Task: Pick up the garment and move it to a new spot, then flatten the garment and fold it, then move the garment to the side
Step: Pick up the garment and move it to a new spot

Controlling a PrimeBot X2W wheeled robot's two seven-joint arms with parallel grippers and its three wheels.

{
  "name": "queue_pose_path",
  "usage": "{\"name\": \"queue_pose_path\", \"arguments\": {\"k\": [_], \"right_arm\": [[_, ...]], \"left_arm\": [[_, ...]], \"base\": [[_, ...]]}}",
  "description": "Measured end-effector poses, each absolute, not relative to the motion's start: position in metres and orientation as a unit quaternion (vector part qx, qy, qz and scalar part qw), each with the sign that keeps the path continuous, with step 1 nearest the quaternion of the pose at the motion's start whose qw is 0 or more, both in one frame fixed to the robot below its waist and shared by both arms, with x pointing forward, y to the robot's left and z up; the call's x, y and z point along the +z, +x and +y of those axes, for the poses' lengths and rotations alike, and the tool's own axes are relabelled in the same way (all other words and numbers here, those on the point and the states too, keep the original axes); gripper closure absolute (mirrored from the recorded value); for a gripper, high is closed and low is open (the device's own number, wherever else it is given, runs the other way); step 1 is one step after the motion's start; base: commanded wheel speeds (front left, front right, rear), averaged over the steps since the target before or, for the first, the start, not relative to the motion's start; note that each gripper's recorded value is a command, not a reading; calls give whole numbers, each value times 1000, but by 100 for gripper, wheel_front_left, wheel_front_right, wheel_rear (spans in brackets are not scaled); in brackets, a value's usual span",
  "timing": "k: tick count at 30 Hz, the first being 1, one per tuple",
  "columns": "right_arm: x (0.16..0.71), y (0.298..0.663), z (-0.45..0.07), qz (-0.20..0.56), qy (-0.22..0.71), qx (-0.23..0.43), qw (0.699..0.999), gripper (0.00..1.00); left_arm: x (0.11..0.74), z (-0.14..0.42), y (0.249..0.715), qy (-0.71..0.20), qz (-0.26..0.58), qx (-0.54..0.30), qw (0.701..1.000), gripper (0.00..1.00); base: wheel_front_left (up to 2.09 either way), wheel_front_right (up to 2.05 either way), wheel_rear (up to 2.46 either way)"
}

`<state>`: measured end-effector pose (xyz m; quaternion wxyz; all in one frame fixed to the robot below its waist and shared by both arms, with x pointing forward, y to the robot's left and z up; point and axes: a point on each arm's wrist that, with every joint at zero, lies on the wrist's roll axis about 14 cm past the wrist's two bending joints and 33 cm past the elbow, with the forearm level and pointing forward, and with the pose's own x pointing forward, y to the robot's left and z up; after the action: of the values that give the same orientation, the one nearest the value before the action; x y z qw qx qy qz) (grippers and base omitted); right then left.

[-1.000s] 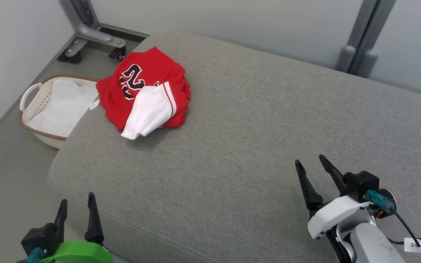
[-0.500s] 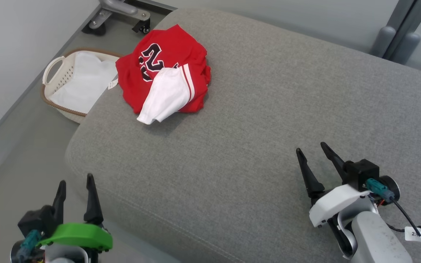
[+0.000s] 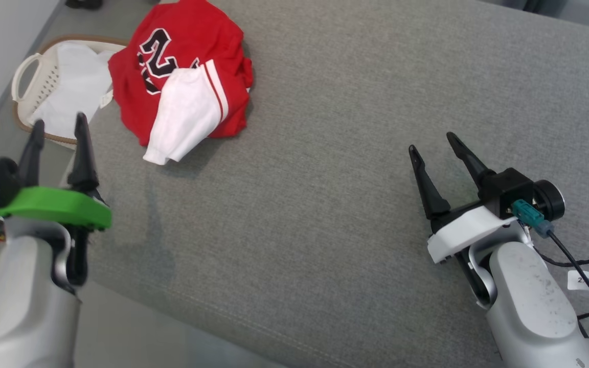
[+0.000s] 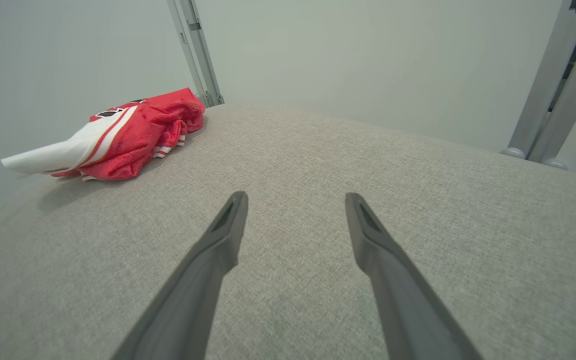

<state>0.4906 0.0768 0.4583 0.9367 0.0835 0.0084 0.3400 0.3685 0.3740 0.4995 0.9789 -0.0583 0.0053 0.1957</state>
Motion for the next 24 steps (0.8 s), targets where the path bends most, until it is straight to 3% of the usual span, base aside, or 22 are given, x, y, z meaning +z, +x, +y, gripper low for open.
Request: {"name": "queue_pose_path", "arguments": {"k": [8, 11, 24], "right_arm": [[455, 510, 58, -7, 90, 318, 944, 0], [452, 516, 51, -8, 97, 311, 945, 0], [423, 534, -2, 9, 87, 251, 964, 0]], "left_arm": [[524, 383, 454, -61, 20, 135, 989, 0], [509, 377, 478, -67, 66, 114, 989, 0], [396, 346, 502, -146, 257, 83, 952, 0]], "base": [[0, 0, 0], [0, 0, 0], [0, 0, 0]]}}
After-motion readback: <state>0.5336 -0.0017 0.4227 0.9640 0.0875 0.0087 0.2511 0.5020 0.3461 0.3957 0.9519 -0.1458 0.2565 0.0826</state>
